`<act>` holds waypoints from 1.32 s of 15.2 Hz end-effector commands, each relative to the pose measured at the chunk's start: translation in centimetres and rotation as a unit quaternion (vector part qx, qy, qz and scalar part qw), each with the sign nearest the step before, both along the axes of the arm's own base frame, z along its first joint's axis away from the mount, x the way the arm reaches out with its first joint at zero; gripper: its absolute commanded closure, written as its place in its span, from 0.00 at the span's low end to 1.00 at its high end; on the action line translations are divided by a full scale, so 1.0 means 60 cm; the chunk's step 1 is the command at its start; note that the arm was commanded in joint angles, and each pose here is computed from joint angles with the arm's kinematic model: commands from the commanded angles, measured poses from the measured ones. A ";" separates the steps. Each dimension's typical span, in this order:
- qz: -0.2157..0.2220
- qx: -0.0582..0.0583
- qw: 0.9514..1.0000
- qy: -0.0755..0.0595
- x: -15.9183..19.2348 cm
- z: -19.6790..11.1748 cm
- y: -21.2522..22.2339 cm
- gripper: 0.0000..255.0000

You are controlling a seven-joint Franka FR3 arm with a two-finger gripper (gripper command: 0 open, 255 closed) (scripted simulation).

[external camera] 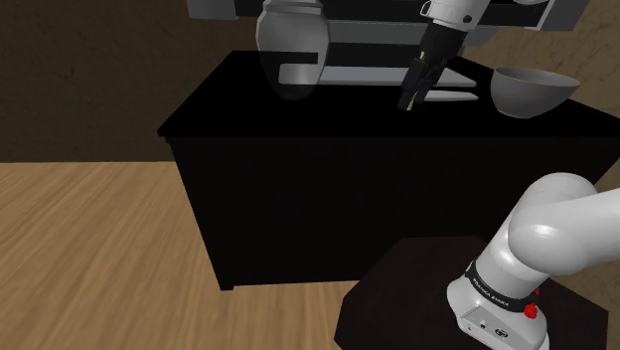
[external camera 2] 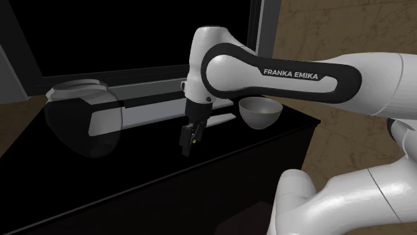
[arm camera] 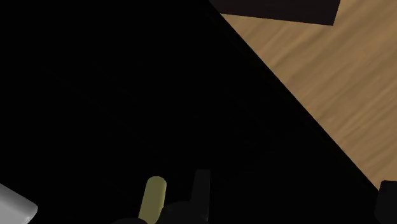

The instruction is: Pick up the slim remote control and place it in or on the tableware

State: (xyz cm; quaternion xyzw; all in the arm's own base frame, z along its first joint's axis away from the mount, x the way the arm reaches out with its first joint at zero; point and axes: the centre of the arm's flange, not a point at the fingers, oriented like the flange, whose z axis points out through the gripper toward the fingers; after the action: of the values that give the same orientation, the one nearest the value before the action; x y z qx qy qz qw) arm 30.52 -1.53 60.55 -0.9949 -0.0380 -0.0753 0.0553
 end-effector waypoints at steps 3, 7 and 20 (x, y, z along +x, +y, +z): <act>0.039 -0.008 0.999 0.004 -0.008 -0.002 -0.041 0.00; 0.116 -0.023 0.993 0.013 -0.013 -0.005 -0.124 0.00; 0.359 -0.070 0.930 0.039 0.056 0.003 -0.385 0.00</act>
State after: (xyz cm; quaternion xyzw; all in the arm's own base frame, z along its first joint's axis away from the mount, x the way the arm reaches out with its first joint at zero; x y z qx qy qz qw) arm 33.42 -23.31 60.62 -0.9270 -0.3745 -0.0134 0.0130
